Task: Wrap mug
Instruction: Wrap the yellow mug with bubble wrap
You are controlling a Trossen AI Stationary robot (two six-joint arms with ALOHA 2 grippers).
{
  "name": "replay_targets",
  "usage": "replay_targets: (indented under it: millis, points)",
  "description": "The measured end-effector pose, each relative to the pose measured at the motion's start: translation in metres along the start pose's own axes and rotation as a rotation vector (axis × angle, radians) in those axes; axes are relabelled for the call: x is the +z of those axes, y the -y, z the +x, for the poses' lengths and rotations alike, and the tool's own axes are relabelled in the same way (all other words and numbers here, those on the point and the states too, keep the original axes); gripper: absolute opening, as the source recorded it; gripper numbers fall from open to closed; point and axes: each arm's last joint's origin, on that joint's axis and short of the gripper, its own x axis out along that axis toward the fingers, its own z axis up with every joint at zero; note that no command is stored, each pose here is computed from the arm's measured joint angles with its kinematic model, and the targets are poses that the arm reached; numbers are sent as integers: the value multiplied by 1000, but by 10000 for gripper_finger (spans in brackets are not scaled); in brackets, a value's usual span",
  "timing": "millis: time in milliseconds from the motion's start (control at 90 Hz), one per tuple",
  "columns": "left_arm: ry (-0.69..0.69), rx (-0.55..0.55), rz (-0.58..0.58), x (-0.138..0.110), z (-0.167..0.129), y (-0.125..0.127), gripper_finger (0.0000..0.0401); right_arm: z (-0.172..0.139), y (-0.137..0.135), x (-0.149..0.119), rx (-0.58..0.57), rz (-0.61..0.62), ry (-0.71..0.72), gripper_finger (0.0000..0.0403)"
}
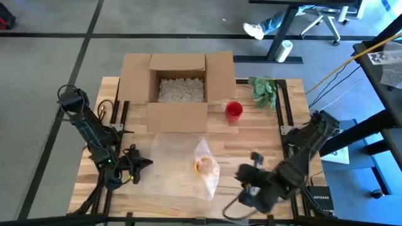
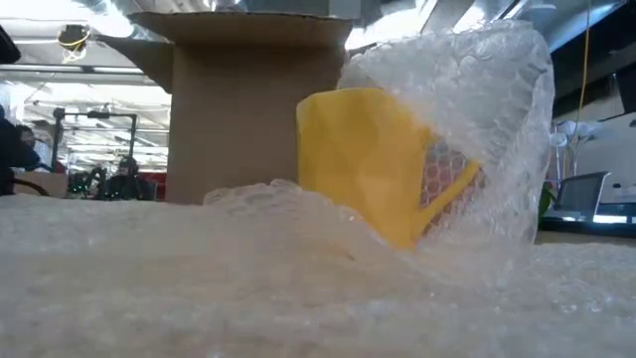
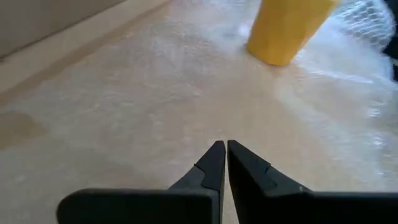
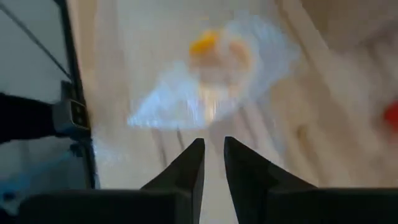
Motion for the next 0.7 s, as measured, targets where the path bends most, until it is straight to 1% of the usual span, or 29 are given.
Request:
replay_targets:
  millis: [56,122,256,367,456,522,700]
  points:
    - [-4,15,-10,-1,-1,-3,0,10,0,-22,13,48,10,49]
    - [-30,33,-36,-2,-2,-7,0,23,-2,-43,67,108,33,49]
    - [-126,45,-73,1,-4,-11,0,48,-4,-69,188,180,66,49]
    - [-138,3,-89,7,-8,-8,0,64,1,-80,221,212,93,49]
    - [-138,-7,-96,13,-11,-10,0,71,4,-85,236,228,109,49]
    - [-141,10,-125,16,-13,-15,0,73,4,-87,249,238,112,49]
    - [-193,95,-254,18,-10,-23,0,73,4,-87,254,223,117,49]
